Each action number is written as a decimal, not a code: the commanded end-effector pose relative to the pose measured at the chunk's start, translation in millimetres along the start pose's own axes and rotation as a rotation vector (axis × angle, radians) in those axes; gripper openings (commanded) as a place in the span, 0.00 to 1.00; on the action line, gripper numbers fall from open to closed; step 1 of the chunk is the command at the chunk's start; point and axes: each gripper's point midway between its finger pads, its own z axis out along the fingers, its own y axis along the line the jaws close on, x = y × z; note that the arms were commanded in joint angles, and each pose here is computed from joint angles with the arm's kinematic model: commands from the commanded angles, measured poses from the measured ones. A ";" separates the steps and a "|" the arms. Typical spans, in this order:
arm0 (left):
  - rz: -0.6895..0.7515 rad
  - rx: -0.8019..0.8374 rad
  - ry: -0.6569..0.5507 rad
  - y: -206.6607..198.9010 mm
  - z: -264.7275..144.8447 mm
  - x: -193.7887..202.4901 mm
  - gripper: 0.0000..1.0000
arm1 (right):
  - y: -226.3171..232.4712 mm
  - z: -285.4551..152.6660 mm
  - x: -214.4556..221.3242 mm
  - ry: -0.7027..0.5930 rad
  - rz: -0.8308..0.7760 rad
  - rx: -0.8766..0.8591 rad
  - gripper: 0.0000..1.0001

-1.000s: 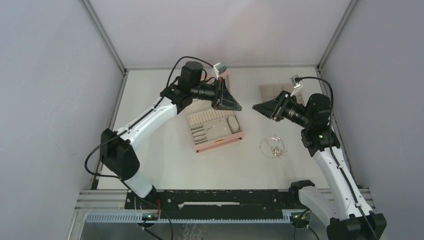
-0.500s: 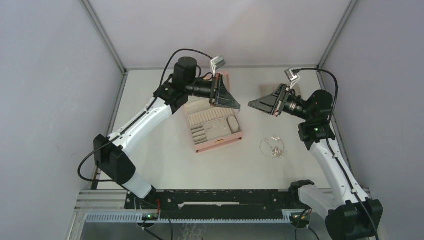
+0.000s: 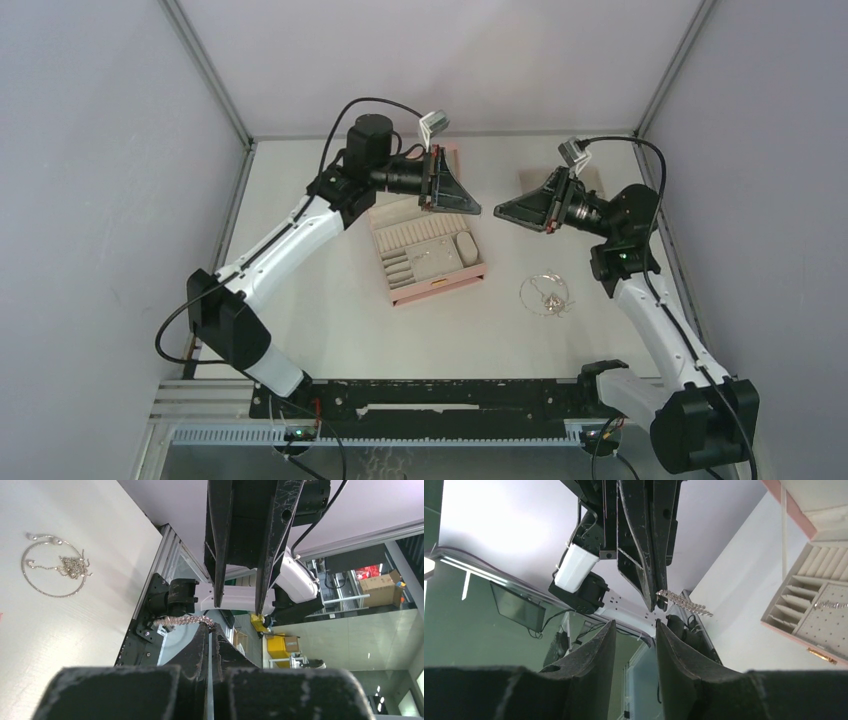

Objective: Organize the mixed jewelry
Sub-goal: Pick up the jewelry from the center of the board.

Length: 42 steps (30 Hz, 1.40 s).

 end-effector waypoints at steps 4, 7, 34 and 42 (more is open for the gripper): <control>-0.014 -0.013 -0.039 -0.1 -4.5 -2.2 0.00 | -8.2 2.9 11.9 -0.007 0.135 -0.025 0.45; -0.019 -0.019 -0.045 1.4 -4.0 -3.9 0.00 | -9.8 6.4 15.5 -0.003 0.158 -0.029 0.47; -0.024 0.016 -0.034 -1.5 1.4 -12.4 0.00 | -14.5 24.6 -2.5 -0.023 0.262 -0.147 0.43; -0.033 0.027 -0.040 -1.0 3.6 -16.1 0.00 | -15.3 22.1 -3.1 -0.020 0.255 -0.145 0.37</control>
